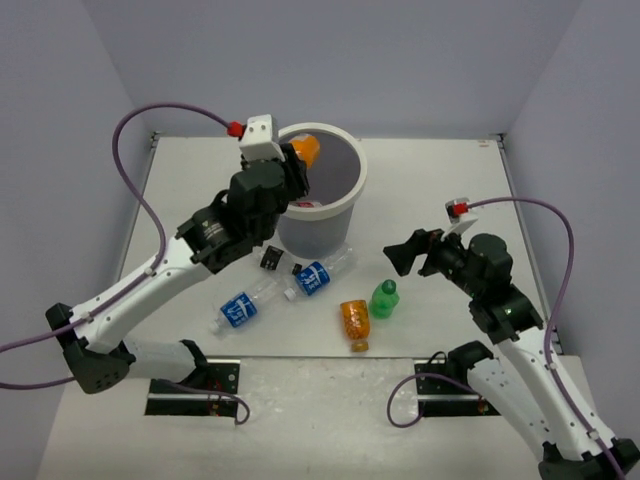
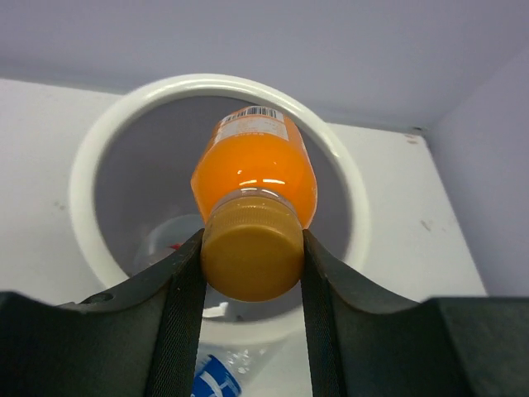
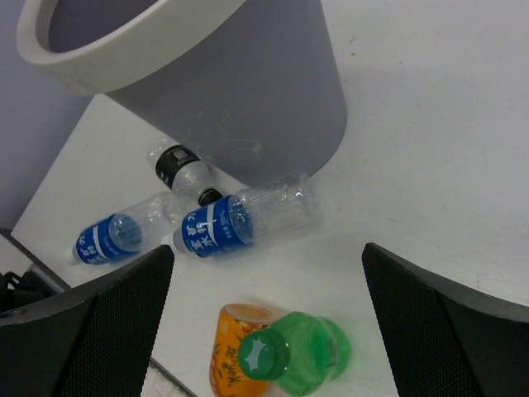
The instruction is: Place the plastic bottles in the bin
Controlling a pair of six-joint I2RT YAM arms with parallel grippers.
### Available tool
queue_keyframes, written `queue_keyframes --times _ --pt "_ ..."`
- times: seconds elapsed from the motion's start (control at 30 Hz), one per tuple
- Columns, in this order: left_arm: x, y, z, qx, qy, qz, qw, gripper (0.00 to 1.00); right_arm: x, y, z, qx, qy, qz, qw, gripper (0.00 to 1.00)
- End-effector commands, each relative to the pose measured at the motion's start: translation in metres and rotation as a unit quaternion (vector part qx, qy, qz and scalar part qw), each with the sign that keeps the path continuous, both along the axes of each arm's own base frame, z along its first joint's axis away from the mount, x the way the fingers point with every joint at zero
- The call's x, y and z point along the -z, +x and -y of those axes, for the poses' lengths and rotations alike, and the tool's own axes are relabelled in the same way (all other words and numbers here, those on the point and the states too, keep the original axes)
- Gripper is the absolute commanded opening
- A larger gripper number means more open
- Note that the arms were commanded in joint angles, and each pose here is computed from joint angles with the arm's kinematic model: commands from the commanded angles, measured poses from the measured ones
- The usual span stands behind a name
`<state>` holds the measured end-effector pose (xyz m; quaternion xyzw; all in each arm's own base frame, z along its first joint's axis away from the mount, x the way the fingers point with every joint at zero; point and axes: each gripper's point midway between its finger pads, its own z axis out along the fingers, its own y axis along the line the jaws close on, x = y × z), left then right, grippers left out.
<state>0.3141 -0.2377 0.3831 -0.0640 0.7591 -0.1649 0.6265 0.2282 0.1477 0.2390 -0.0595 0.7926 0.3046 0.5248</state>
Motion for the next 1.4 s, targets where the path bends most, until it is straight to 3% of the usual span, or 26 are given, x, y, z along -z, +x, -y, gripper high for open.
queue_keyframes --times 0.0,0.07,0.1,0.23,0.7,1.0,1.2,1.37 --pt "-0.012 0.034 -0.024 -0.058 -0.024 0.012 0.998 0.07 0.006 -0.005 -0.012 -0.045 -0.005 0.0 0.999 0.99" --pt "-0.003 0.04 -0.022 -0.061 -0.014 0.003 0.998 0.19 0.014 -0.007 -0.014 -0.053 -0.014 -0.01 0.998 0.99" --pt "0.003 0.043 -0.02 -0.061 -0.007 -0.004 0.998 0.31 0.018 -0.008 -0.015 -0.056 -0.021 -0.015 0.998 0.99" --pt "0.006 0.046 -0.018 -0.054 0.0 -0.011 0.998 1.0 0.027 -0.009 -0.018 -0.049 -0.047 -0.027 0.997 0.99" --pt "-0.038 0.028 -0.03 -0.023 0.012 0.024 0.999 1.0 0.05 -0.014 -0.017 -0.029 -0.084 -0.07 0.994 0.99" --pt "-0.007 -0.01 -0.098 -0.106 0.022 0.001 0.994 1.0 0.07 -0.024 -0.026 -0.016 -0.14 -0.12 0.983 0.99" --pt "0.085 -0.047 -0.112 -0.089 -0.006 -0.08 0.993 1.0 0.083 -0.026 -0.029 -0.01 -0.157 -0.138 0.978 0.99" --pt "0.109 -0.071 -0.129 -0.095 -0.006 -0.119 0.988 1.0 0.09 -0.024 -0.027 0.005 -0.178 -0.157 0.971 0.98"
